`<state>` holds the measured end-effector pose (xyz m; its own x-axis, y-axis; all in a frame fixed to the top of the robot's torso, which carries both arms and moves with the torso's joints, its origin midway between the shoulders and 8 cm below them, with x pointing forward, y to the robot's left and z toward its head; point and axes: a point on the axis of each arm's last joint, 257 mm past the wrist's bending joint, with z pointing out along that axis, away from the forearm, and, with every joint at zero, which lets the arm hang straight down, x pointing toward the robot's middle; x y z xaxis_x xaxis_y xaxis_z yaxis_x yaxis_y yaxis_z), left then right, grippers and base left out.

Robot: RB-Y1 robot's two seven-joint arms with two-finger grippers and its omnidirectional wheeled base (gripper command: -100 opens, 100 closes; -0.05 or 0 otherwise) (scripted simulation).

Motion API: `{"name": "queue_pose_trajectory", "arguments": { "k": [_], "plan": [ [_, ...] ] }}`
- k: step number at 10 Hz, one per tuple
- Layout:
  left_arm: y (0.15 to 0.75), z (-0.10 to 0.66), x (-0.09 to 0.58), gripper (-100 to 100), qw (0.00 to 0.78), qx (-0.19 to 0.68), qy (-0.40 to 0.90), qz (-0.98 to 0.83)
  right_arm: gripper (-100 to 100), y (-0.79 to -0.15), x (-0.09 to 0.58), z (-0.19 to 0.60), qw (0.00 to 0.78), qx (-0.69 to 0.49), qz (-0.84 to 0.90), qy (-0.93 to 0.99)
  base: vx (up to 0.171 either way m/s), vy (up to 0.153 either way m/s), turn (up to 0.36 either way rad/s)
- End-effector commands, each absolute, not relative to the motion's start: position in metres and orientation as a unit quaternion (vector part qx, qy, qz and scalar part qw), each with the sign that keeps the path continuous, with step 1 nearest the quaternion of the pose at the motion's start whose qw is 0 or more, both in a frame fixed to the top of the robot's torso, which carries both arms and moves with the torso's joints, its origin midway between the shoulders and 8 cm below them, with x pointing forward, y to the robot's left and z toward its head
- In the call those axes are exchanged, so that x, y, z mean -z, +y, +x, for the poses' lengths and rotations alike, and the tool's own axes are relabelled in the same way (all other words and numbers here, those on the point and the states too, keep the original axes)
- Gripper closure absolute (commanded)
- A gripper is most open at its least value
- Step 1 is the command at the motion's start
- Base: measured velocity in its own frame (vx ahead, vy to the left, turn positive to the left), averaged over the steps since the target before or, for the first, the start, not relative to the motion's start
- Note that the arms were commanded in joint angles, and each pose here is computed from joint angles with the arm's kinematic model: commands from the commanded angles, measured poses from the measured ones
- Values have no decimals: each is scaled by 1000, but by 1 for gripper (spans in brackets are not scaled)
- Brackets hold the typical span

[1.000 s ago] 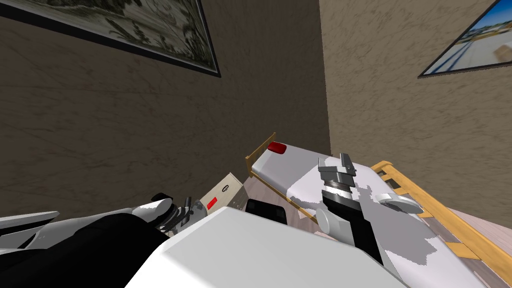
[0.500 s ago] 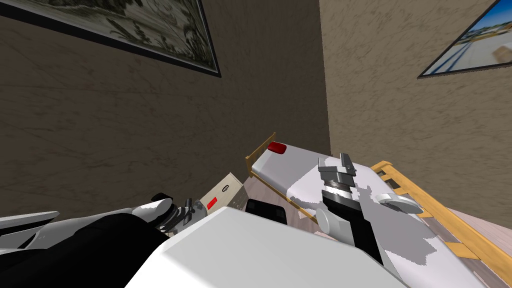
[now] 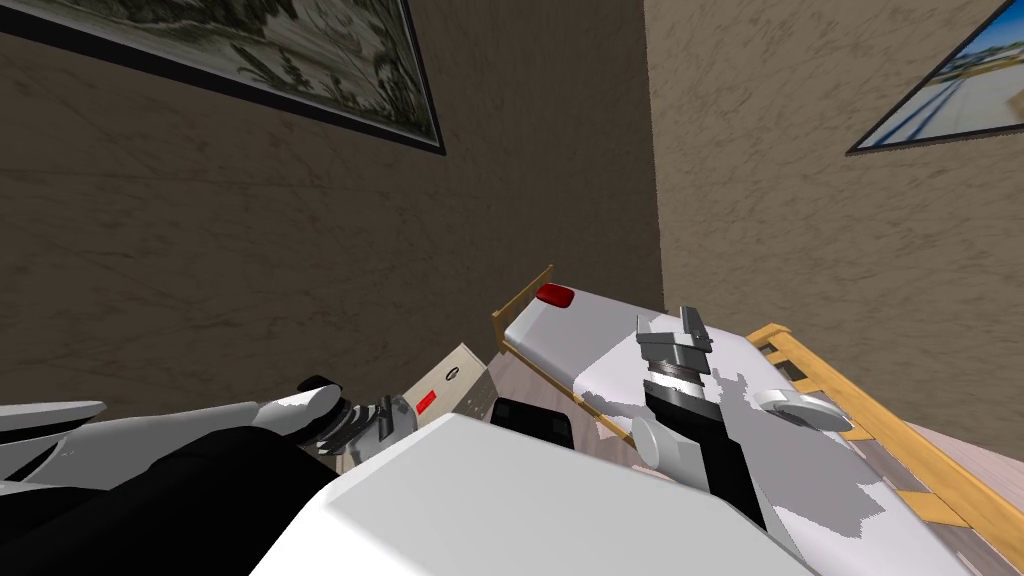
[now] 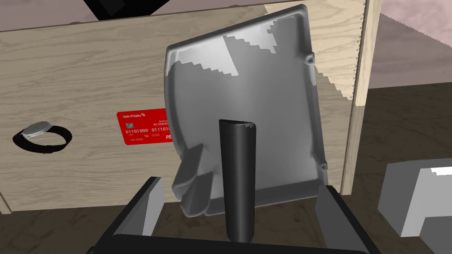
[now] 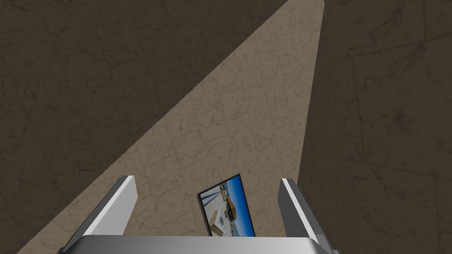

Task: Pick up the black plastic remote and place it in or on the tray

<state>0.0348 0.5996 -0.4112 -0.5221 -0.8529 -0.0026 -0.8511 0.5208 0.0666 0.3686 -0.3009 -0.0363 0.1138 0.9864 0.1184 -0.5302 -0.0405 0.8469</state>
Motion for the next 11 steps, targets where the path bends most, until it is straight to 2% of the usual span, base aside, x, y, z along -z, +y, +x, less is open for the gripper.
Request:
{"name": "queue_pose_trajectory", "arguments": {
  "k": [1, 5, 6, 11],
  "plan": [
    [601, 40, 403, -100, 14, 29, -873, 487, 0, -301, 36, 369, 631, -601, 399, 286, -17, -10, 24],
    [604, 48, 392, -100, 13, 28, -874, 485, 0, -301, 36, 369, 631, -601, 399, 286, -16, -8, 19],
    [605, 48, 391, 0, 14, 28, -874, 484, 0, -301, 36, 369, 631, -601, 399, 286, 0, 0, 0],
    [605, 48, 391, 0, 14, 28, -874, 484, 0, -301, 36, 369, 631, -601, 399, 286, 0, 0, 0]
  ]
}}
